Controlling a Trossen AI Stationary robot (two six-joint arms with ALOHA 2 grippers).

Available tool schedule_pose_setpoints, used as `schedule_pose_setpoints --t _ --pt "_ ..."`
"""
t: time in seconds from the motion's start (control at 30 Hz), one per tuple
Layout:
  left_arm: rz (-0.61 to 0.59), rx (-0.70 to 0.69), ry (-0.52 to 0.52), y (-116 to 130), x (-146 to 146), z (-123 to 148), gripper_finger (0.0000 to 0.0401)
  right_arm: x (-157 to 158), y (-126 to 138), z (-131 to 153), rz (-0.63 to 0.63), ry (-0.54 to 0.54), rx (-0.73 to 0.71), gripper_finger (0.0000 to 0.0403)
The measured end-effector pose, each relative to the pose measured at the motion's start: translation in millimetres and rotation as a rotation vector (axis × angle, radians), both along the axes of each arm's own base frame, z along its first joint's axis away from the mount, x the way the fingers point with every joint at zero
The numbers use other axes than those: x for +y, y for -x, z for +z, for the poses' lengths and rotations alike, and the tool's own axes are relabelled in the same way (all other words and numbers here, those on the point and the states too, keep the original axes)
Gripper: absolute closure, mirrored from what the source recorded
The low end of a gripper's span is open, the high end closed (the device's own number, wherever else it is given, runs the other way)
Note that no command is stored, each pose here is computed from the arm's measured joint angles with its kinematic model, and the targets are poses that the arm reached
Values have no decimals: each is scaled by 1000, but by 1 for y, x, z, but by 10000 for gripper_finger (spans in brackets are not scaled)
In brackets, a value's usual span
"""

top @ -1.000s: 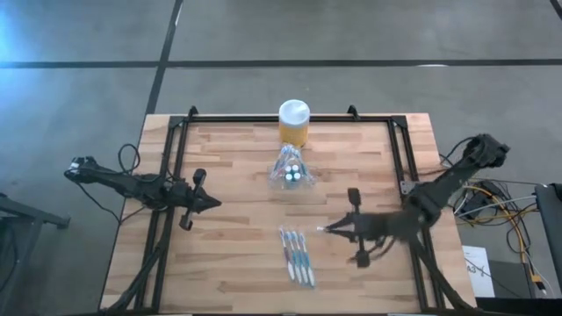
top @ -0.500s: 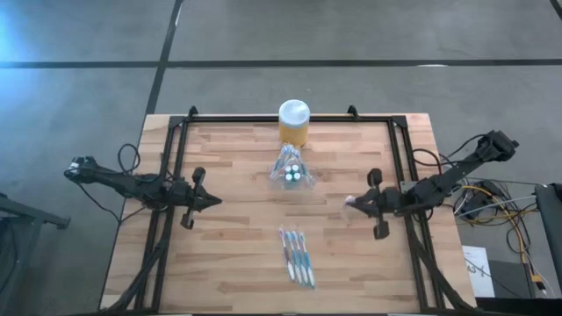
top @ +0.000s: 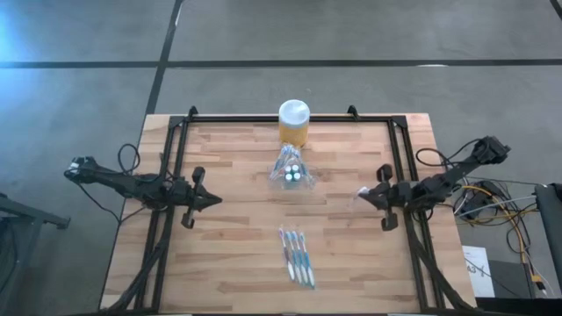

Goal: Pick & Place toothbrushing station
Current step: Put the purple toothbrush into the right of the transparent organizer

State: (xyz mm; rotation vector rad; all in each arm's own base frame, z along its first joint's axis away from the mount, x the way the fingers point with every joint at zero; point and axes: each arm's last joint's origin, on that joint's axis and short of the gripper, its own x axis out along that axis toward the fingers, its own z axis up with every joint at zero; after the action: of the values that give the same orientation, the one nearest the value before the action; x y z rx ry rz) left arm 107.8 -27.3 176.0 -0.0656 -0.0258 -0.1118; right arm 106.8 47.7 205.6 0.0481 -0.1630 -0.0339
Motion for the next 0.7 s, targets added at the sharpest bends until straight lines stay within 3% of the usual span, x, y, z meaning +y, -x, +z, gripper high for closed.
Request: schedule_pose_setpoints --t 0.37,0.53,0.7 --pt "93 1 0 0 3 0 388 -6 8 -17 -35 -76 -25 395" --pt "92 4 43 0 3 0 389 -9 7 -2 -135 -178 -82 395" --pt "92 4 49 0 3 0 391 -7 -11 25 -197 -132 -34 395"
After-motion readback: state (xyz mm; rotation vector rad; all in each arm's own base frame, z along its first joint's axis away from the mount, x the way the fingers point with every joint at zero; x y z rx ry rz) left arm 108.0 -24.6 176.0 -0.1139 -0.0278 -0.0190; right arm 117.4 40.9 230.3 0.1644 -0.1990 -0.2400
